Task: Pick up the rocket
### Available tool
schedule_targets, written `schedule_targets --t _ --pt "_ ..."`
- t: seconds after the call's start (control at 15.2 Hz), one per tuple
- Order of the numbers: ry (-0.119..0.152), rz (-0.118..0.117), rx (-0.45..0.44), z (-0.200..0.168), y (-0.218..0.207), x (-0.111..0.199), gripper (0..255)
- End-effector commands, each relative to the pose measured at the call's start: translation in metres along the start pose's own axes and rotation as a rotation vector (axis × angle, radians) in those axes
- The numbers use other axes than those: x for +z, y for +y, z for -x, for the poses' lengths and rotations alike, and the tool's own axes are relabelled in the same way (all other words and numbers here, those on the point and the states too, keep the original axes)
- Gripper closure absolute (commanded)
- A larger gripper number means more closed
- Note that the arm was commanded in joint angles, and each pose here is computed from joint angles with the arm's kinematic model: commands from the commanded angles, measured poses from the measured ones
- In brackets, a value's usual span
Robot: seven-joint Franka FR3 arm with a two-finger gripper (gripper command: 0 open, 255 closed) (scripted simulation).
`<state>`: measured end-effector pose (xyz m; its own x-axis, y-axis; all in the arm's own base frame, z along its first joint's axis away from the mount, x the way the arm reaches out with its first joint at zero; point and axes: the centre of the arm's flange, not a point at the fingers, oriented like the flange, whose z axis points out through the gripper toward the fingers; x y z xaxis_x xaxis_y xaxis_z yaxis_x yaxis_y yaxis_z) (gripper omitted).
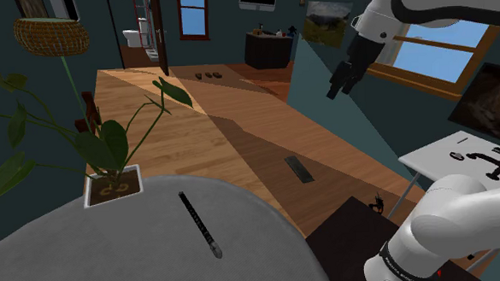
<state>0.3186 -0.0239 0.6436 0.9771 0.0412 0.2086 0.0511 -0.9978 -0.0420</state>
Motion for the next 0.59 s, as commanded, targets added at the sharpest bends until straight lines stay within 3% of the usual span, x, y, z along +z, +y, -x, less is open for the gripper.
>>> schedule_targets --t 0.0,0.53 --pt "0.000 0.000 0.000 0.000 0.000 0.000 0" --pt "-0.043 0.026 0.016 -0.028 -0.079 0.071 0"
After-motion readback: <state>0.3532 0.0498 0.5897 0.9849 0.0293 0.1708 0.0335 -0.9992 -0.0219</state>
